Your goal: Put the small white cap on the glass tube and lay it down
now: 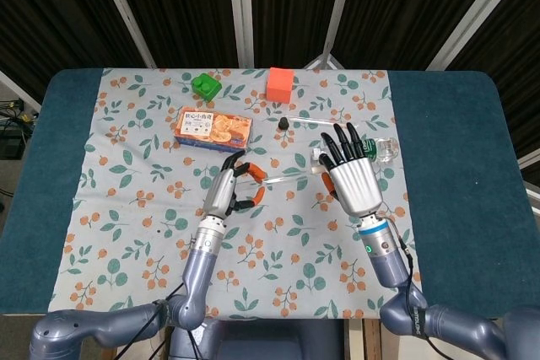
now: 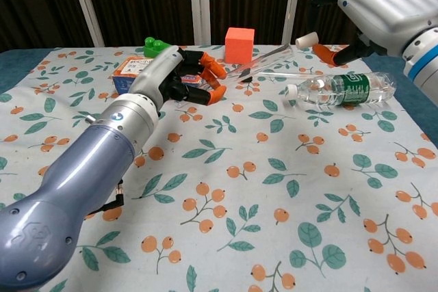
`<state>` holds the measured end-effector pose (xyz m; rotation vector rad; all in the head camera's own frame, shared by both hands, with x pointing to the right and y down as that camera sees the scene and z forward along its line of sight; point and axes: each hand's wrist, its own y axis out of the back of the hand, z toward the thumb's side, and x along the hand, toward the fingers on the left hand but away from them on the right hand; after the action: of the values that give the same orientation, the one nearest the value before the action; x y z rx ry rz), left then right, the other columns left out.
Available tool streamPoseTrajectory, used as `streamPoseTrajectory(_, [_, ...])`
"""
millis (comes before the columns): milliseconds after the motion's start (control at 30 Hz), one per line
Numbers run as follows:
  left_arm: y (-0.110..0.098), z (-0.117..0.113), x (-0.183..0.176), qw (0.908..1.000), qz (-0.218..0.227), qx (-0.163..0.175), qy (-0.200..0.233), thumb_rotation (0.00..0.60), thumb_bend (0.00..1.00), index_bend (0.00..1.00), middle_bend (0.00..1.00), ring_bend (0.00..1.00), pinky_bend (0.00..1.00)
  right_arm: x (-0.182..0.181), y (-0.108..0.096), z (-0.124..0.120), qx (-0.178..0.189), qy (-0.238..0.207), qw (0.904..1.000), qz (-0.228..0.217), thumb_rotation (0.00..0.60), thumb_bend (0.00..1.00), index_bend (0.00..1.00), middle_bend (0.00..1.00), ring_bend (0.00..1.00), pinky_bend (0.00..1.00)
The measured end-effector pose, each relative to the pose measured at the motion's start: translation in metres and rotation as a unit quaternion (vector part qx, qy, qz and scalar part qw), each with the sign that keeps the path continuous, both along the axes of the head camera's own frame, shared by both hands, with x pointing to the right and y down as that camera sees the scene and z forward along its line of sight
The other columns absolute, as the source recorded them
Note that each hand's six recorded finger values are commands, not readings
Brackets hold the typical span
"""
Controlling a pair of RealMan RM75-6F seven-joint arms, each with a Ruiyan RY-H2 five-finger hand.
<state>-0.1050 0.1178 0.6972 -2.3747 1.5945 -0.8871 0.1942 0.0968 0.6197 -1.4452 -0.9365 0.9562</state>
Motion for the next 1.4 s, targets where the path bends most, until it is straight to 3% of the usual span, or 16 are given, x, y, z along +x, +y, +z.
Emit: streamPoseTrajectory(1400, [0.007,0.0,0.011,0.9995,-0.013,-0.025,0.016,0.6,0.76,0.56,0.5,0.08,0.0,-0.003,0.008,0.004,-0.005,0.002,1.0,-0.002,0.6,0.43,0.61,0.22,0.02,0.0])
